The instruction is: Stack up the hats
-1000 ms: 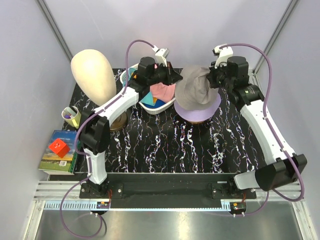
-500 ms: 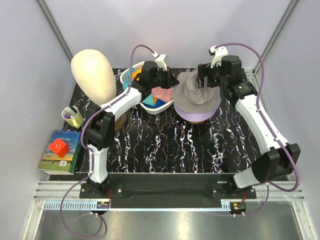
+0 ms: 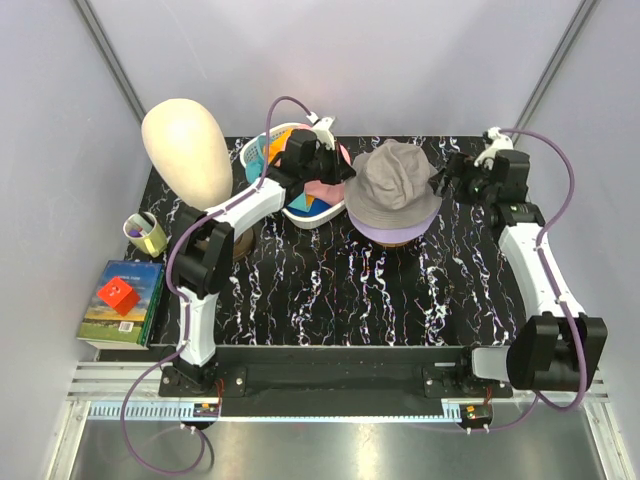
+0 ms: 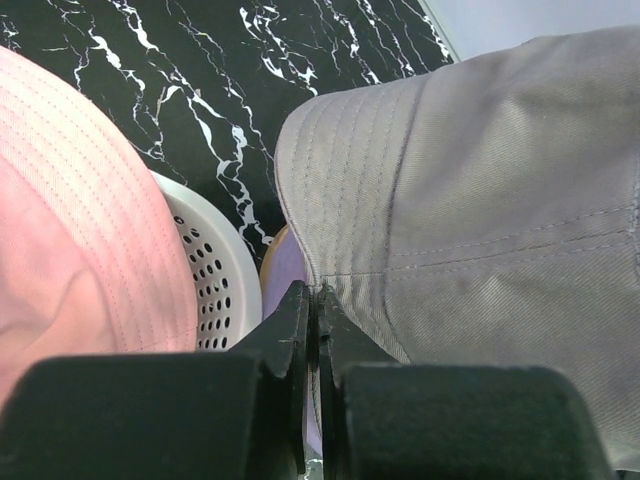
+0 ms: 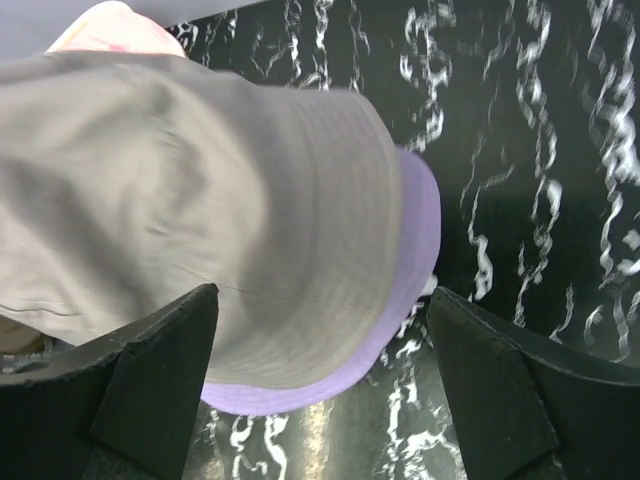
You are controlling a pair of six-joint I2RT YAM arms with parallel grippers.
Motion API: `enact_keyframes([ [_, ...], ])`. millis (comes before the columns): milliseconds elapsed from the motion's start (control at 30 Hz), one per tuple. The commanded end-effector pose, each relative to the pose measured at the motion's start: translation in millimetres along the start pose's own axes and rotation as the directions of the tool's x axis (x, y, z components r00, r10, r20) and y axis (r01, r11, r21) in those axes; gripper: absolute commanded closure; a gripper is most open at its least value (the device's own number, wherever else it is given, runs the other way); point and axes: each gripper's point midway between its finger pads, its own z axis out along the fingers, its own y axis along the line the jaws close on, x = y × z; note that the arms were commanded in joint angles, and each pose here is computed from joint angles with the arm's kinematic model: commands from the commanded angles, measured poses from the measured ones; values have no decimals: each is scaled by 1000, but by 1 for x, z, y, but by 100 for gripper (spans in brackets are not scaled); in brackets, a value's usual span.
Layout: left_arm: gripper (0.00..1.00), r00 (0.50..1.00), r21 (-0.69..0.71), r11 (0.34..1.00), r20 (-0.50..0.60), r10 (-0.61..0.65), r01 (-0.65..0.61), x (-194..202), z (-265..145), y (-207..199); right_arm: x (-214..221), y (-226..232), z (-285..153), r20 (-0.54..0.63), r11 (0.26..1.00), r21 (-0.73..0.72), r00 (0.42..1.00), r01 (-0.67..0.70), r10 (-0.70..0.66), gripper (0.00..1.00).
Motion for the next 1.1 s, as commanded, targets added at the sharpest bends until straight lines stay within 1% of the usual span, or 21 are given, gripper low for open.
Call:
enact_keyframes([
  [0, 100, 998, -51, 997, 37, 58, -56, -4, 4, 17, -22, 10, -4, 89, 979, -164, 986, -122, 138, 8],
  [67, 100, 997, -54, 996, 39, 68, -65, -4, 2, 17, -13, -8, -1, 80, 967, -155, 973, -202, 217, 10],
  [100, 100, 997, -53, 996, 37, 69, -67, -3, 2, 18, -20, -6, -1, 113, 961, -198, 969, -194, 219, 11],
  [133, 100, 997, -52, 996, 40, 71, -69, -3, 2, 17, -8, -11, 2, 94, 952, -207, 964, -224, 247, 12],
  [167, 100, 997, -47, 996, 36, 74, -72, -2, 1, 16, -6, -17, 3, 93, 939, -215, 952, -266, 291, 12],
  [200, 100, 997, -46, 996, 35, 76, -74, -2, 1, 16, -10, -14, 2, 113, 931, -259, 950, -255, 292, 14],
  [233, 100, 997, -46, 996, 33, 76, -74, -1, 0, 16, 0, -17, 5, 98, 924, -265, 945, -277, 312, 15],
  [300, 100, 996, -47, 996, 36, 78, -76, -2, -2, 15, 2, -19, 9, 95, 910, -282, 935, -304, 341, 19],
  [367, 100, 996, -43, 996, 34, 80, -79, 0, -4, 14, 14, -21, 15, 60, 894, -284, 925, -346, 376, 21],
  [400, 100, 995, -39, 996, 43, 85, -83, -4, -5, 13, 10, -16, 15, 72, 888, -324, 927, -327, 368, 23],
  [467, 100, 996, -40, 996, 41, 84, -82, -2, -6, 13, 19, -15, 21, 40, 860, -354, 913, -367, 406, 24],
  [500, 100, 996, -40, 996, 38, 84, -83, -1, -5, 13, 16, -9, 20, 49, 850, -397, 917, -345, 395, 25],
  [567, 100, 996, -35, 996, 37, 84, -82, -1, -5, 12, 23, -10, 25, 25, 834, -406, 908, -373, 419, 28],
  [733, 100, 996, -18, 997, 44, 79, -79, -3, -5, 9, 25, -7, 29, 7, 812, -450, 908, -372, 420, 33],
  [833, 100, 996, -9, 997, 46, 77, -77, -3, -5, 7, 27, -8, 33, -9, 805, -451, 904, -384, 427, 41],
  [867, 100, 996, -5, 997, 47, 76, -76, -3, -4, 6, 28, -7, 33, -18, 800, -457, 903, -389, 429, 46],
  [933, 100, 996, -1, 997, 50, 78, -78, -4, -4, 4, 31, -8, 36, -39, 790, -456, 896, -409, 442, 50],
  [967, 100, 995, 0, 997, 50, 81, -81, -4, -4, 4, 33, -7, 37, -47, 787, -458, 895, -414, 443, 56],
  [1067, 100, 996, 3, 997, 49, 80, -80, -3, -3, 2, 38, -10, 39, -56, 788, -446, 892, -425, 450, 66],
])
